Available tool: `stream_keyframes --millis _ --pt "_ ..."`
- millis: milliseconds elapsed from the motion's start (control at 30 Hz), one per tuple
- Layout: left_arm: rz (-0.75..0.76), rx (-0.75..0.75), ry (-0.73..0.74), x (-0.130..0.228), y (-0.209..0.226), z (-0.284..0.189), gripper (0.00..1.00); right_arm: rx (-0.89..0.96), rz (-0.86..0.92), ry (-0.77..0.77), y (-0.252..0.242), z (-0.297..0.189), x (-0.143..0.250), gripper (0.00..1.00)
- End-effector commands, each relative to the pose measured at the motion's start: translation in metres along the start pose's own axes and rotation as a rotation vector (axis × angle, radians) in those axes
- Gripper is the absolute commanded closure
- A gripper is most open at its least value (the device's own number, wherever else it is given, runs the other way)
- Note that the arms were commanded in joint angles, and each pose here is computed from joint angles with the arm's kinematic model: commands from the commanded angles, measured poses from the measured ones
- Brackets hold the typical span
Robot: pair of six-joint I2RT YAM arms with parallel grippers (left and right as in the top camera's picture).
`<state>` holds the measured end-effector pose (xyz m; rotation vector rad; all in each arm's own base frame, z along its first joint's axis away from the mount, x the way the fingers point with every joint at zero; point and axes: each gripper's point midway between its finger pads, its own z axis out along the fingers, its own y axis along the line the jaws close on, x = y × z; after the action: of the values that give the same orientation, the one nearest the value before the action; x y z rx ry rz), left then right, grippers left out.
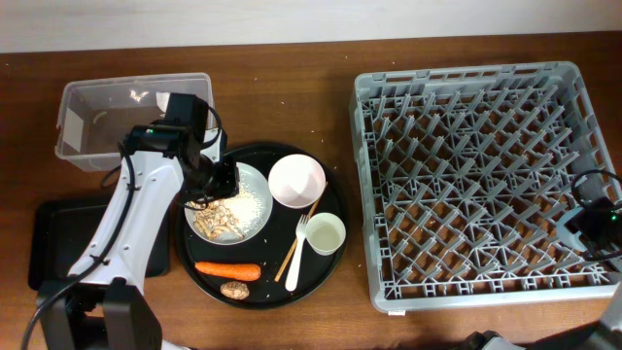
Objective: Sort waste into correct bins and load items into the dishwasher rack
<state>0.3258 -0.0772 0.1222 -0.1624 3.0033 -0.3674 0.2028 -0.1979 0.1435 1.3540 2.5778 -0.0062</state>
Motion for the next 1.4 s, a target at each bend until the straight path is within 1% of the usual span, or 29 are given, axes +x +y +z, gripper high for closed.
stream_keyframes --millis 0,33,67,100,300,367,467,533,600,700,733,800,833,900,1000,1100,1133,1167,1200,1267,1367 --pt "0.015 -0.008 -0.013 -0.002 0.002 -0.003 0.74 0.02 0.022 0.043 -0.004 0.012 -0.003 0.62" --pt "0.015 -0.008 -0.014 -0.002 0.002 -0.003 0.74 0.002 0.024 0.056 -0.001 0.017 -0.004 0.43" --pt "0.015 -0.008 -0.014 -0.002 0.002 -0.003 0.74 -0.023 0.024 0.055 0.004 0.018 -0.005 0.14" --pt "0.015 -0.008 -0.014 -0.002 0.002 -0.003 0.74 -0.055 0.023 0.051 0.01 0.018 -0.007 0.02" --pt "0.015 -0.008 -0.013 -0.002 0.002 -0.003 0.73 -0.223 0.023 0.066 0.038 0.01 -0.004 0.02" --pt "0.016 0.0 -0.011 -0.002 0.0 -0.003 0.73 -0.286 0.009 0.049 0.05 -0.005 -0.005 0.02" --pt "0.024 0.059 -0.006 -0.001 -0.012 -0.003 0.73 -0.422 -0.142 0.009 0.084 -0.042 0.002 0.02" --pt "0.062 0.072 -0.003 0.002 -0.025 -0.001 0.73 -0.499 -0.308 0.002 0.114 -0.059 0.024 0.02" --pt "0.125 0.07 -0.005 0.007 -0.042 0.004 0.72 -0.53 -0.484 0.032 0.142 -0.069 0.056 0.02" --pt "0.206 0.057 -0.005 0.015 -0.064 0.01 0.71 -0.561 -0.664 0.108 0.175 -0.074 0.1 0.02" --pt "0.236 0.06 0.008 0.022 -0.073 0.013 0.67 -0.548 -0.739 0.128 0.184 -0.074 0.116 0.02" --pt "0.268 0.071 0.046 0.037 -0.089 0.021 0.64 -0.527 -0.864 0.147 0.196 -0.074 0.142 0.02" --pt "0.251 0.068 0.068 0.046 -0.096 0.027 0.62 -0.511 -0.893 0.149 0.199 -0.073 0.148 0.02" --pt "0.279 0.088 0.106 0.062 -0.112 0.041 0.61 -0.506 -0.94 0.16 0.203 -0.074 0.159 0.02" --pt "0.324 0.074 0.166 0.083 -0.128 0.062 0.61 -0.508 -0.953 0.166 0.204 -0.075 0.163 0.02" --pt "0.357 0.043 0.209 0.095 -0.132 0.078 0.62 -0.505 -0.952 0.171 0.203 -0.075 0.164 0.02" --pt "0.366 0.035 0.218 0.098 -0.132 0.081 0.72 -0.504 -0.952 0.171 0.203 -0.075 0.164 0.02" --pt "0.367 0.025 0.216 0.098 -0.131 0.082 0.87 -0.505 -0.952 0.171 0.203 -0.075 0.164 0.02" --pt "0.367 0.01 0.207 0.095 -0.128 0.083 0.94 -0.504 -0.952 0.171 0.203 -0.075 0.164 0.02" --pt "0.36 -0.004 0.197 0.091 -0.124 0.083 0.99 -0.504 -0.952 0.171 0.202 -0.075 0.164 0.01" --pt "0.319 0.004 0.167 0.074 -0.119 0.069 1.0 -0.502 -0.958 0.176 0.201 -0.074 0.165 0.02"
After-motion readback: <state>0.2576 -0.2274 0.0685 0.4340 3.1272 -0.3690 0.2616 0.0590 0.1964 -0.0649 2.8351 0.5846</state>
